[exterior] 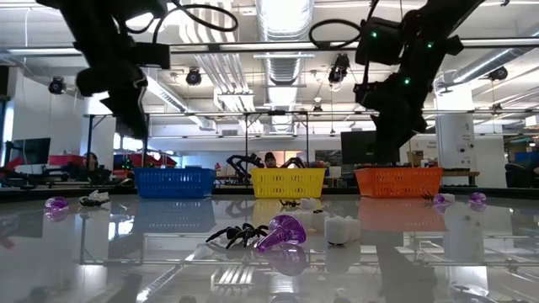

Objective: Sort Halloween decoration
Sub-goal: Put the black spider toy into the blue basket

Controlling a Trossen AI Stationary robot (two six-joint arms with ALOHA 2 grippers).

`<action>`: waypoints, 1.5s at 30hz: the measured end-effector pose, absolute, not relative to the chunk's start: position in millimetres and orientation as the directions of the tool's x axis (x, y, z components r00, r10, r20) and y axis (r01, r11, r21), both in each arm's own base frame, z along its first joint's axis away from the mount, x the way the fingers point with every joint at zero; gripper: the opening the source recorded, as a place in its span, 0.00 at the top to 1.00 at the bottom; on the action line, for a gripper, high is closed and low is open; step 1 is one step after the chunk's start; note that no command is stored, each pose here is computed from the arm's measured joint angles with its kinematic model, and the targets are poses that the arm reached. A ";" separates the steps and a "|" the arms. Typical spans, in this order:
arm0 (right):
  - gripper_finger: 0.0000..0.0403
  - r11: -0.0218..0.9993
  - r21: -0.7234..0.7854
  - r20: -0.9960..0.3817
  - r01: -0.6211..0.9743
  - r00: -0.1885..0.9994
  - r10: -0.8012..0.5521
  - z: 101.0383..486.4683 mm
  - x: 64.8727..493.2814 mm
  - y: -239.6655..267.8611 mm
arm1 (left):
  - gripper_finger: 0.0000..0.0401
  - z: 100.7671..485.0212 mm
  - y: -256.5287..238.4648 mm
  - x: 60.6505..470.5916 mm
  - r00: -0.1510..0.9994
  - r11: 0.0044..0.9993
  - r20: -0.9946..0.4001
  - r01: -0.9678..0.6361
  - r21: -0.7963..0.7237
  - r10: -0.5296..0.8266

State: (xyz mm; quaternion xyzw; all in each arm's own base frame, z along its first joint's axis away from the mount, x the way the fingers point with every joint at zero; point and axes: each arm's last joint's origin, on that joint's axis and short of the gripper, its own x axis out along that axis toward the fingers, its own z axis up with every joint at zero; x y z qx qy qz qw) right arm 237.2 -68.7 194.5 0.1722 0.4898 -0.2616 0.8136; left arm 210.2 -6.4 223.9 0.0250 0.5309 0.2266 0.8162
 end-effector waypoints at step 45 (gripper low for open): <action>0.72 0.821 0.115 -0.891 0.559 0.423 -0.163 194.2 245.3 -27.1 | 0.92 189.4 141.0 205.0 0.231 0.843 -0.866 -0.437 0.314 0.443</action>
